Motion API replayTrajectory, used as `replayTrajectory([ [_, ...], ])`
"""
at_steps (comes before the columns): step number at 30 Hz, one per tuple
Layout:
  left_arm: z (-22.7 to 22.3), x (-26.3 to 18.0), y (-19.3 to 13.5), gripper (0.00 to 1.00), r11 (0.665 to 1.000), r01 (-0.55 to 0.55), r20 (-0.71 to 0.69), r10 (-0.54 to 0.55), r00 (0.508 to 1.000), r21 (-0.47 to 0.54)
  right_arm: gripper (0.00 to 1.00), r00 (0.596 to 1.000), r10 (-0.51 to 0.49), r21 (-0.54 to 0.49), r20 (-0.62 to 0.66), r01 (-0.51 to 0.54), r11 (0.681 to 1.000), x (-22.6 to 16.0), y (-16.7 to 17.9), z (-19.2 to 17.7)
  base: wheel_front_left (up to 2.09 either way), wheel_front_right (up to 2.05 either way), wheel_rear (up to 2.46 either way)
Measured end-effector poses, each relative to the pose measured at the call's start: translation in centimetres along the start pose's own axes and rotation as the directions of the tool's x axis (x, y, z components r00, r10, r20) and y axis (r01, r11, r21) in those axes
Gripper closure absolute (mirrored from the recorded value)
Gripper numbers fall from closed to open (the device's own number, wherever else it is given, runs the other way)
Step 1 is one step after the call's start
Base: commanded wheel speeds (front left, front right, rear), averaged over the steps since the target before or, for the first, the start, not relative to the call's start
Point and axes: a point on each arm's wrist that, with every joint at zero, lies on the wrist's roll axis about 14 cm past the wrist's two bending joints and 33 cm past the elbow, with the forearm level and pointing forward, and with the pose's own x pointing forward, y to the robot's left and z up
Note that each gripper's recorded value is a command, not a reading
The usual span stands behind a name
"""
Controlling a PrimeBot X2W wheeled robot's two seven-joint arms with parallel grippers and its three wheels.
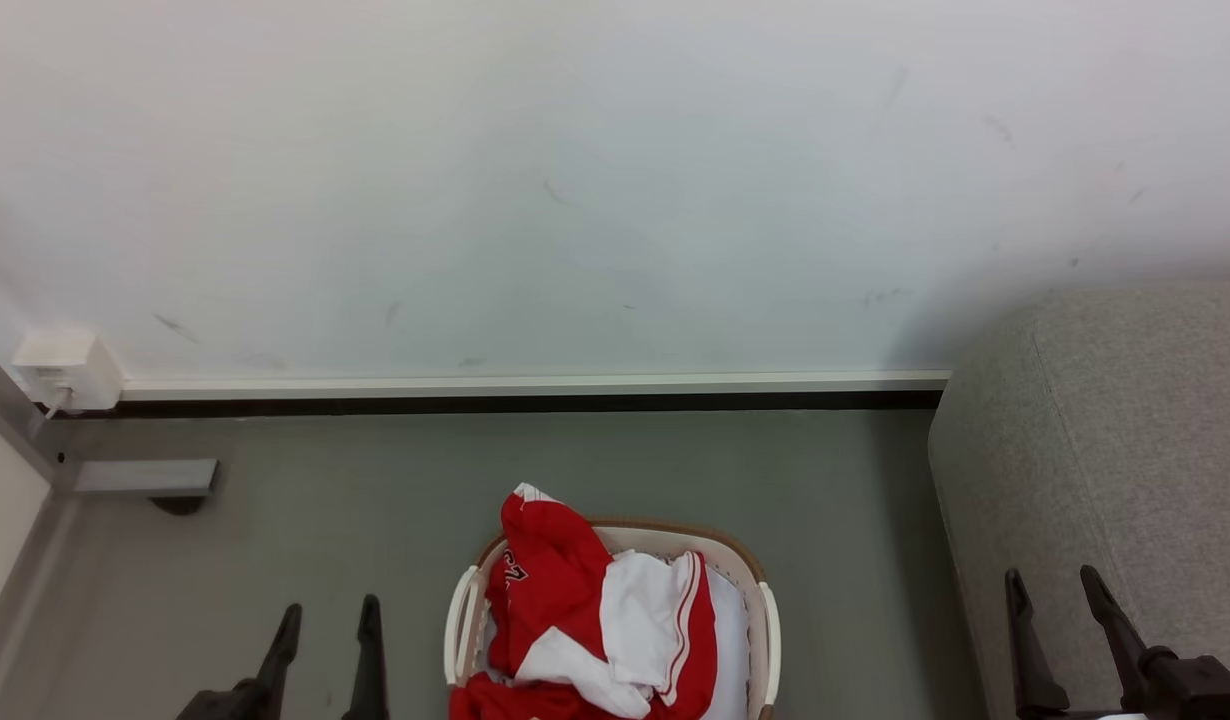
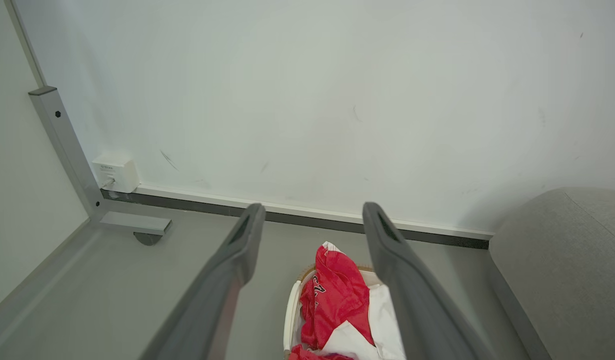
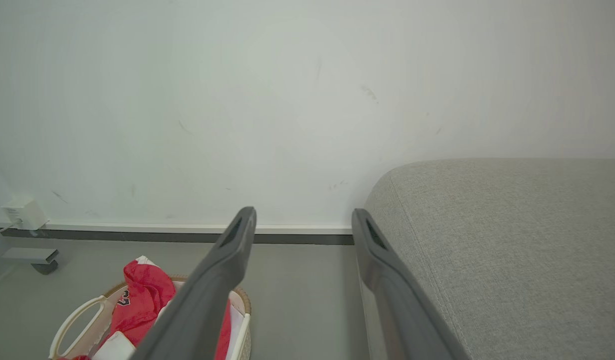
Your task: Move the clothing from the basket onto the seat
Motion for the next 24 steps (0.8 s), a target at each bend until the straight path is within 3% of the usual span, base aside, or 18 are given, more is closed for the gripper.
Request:
replayTrajectory([
  [12,-1.2,1.7,-1.2,0.00,0.999,0.046,-0.036,-0.045,0.998,0.006,0.00,1.000,0.001,-0.002,-0.015,-0.001,1.000,1.2,-0.1,-0.6,0.00,0.00,0.00],
  [24,-6.5,9.3,-7.6,0.00,0.961,0.273,-0.150,-0.264,0.953,0.038,0.00,0.999,0.039,-0.025,-0.004,-0.039,0.999,8.2,0.2,-1.7,0.00,0.00,0.00],
])
